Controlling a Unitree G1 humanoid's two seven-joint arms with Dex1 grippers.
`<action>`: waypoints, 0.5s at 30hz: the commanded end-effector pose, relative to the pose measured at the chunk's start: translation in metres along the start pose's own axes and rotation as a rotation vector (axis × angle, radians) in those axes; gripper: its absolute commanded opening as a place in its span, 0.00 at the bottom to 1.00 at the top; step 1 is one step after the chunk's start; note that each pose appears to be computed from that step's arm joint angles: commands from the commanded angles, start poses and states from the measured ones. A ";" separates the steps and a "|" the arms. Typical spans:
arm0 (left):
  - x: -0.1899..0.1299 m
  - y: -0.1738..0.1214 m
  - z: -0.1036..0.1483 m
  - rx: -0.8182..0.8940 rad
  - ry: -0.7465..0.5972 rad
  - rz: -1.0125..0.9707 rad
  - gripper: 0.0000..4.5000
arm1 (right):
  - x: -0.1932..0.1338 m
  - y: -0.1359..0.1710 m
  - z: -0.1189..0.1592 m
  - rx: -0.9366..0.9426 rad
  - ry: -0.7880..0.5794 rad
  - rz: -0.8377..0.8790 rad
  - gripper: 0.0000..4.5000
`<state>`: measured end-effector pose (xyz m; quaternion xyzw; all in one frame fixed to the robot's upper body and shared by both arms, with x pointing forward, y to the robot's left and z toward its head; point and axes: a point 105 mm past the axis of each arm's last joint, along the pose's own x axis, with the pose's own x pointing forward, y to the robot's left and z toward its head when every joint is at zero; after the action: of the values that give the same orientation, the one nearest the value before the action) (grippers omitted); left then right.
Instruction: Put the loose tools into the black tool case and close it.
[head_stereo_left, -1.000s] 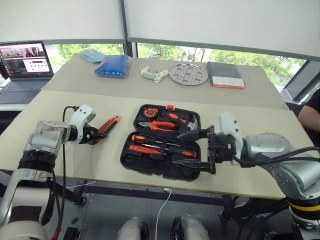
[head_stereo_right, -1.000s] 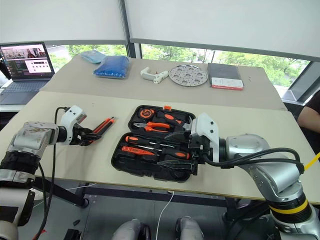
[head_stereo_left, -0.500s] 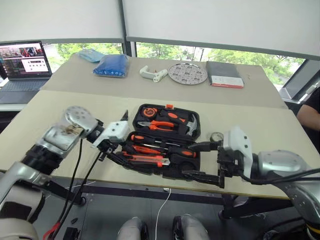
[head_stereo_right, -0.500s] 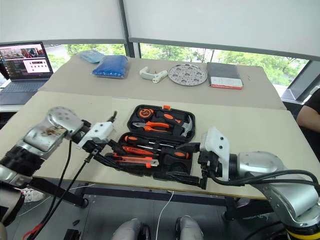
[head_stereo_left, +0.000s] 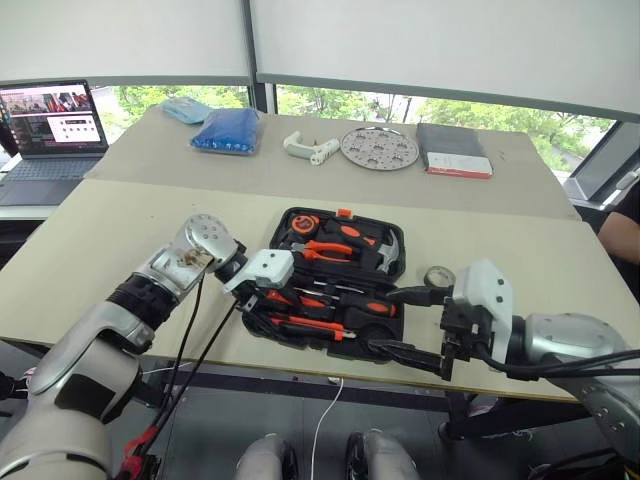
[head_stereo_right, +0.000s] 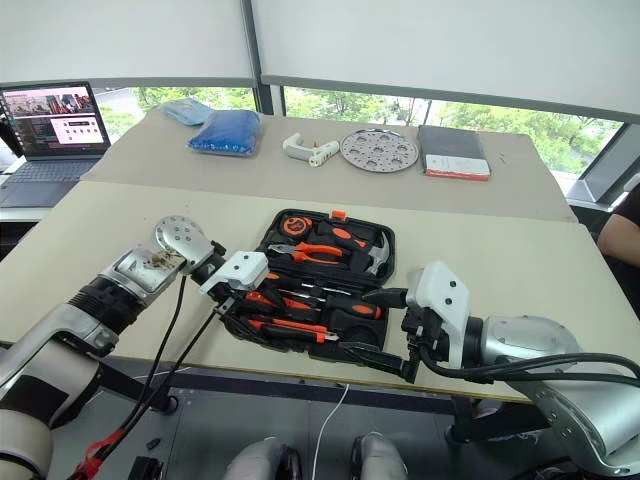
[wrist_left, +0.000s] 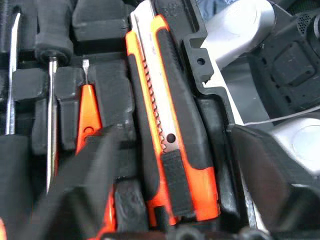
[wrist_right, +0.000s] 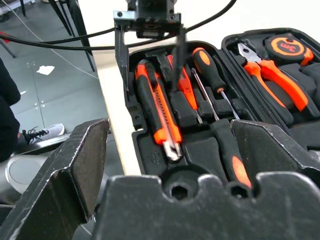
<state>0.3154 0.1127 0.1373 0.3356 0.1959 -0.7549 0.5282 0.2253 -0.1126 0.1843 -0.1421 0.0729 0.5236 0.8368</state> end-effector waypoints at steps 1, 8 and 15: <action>-0.016 0.000 0.020 0.001 -0.074 0.025 0.99 | -0.003 0.000 0.006 -0.031 -0.014 -0.008 1.00; -0.015 0.004 0.026 0.007 -0.118 0.043 0.59 | 0.000 -0.005 0.007 -0.038 -0.022 0.002 1.00; -0.009 -0.002 0.022 0.020 -0.101 0.018 0.01 | 0.002 -0.005 0.007 -0.040 -0.019 0.016 1.00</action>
<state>0.3123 0.1068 0.1510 0.2936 0.1759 -0.7631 0.5482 0.2309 -0.1122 0.1830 -0.1401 0.0779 0.5299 0.8328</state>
